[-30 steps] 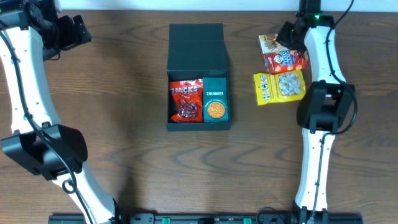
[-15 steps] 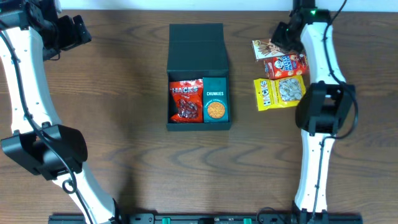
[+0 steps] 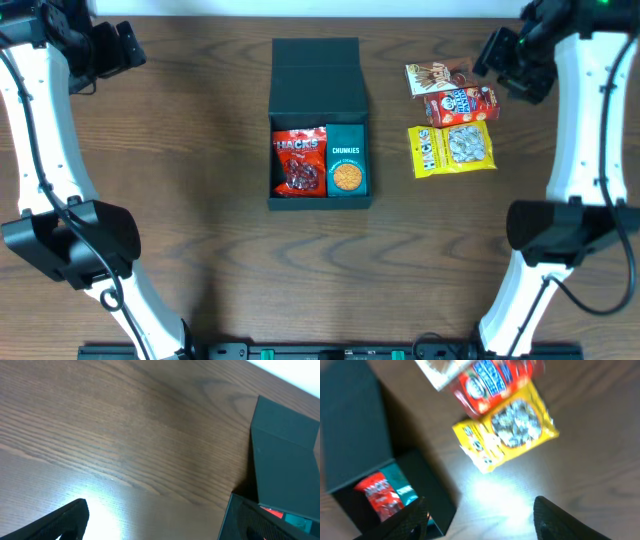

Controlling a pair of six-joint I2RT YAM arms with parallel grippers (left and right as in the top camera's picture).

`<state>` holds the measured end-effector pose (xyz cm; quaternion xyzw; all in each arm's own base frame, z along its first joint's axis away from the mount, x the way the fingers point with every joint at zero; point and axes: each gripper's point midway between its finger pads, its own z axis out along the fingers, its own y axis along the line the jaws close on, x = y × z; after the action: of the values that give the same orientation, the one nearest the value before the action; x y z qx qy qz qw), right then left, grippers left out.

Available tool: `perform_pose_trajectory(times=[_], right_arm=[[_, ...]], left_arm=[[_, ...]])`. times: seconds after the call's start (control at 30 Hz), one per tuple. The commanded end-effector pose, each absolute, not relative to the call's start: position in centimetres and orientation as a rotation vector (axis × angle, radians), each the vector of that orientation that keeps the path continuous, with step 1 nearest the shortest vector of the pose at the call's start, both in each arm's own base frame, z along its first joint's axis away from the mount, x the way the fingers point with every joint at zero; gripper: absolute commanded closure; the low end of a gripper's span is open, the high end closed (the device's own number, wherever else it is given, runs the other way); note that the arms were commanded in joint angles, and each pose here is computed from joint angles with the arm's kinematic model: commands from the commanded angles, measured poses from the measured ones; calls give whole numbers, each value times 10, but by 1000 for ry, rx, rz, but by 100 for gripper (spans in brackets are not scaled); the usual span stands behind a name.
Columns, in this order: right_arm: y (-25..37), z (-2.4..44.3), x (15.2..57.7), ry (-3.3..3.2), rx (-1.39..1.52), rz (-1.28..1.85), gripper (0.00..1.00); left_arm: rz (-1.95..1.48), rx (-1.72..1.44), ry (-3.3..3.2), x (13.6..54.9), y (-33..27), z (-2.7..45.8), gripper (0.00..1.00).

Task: Pack container
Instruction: 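Grasp the yellow candy bag with the right gripper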

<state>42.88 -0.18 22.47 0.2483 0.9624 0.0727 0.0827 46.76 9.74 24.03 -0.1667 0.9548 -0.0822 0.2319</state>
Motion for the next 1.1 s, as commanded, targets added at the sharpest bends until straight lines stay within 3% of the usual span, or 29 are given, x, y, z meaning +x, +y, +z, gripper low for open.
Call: perform_pose_trajectory(times=[0.0, 0.47, 0.9, 0.93, 1.07], right_arm=[[1, 185, 423, 2984, 832, 231, 30], [-16, 57, 409, 3130, 731, 31, 30], [-17, 10, 417, 3082, 629, 41, 31], [-17, 9, 417, 3081, 630, 41, 33], [-17, 2, 412, 3093, 633, 39, 57]], left_arm=[[-224, -431, 2621, 468, 97, 242, 5], [-224, -431, 2621, 468, 97, 242, 5], [-225, -432, 2623, 468, 97, 242, 5], [-225, -432, 2623, 468, 97, 242, 5], [-225, -432, 2623, 468, 97, 242, 5]])
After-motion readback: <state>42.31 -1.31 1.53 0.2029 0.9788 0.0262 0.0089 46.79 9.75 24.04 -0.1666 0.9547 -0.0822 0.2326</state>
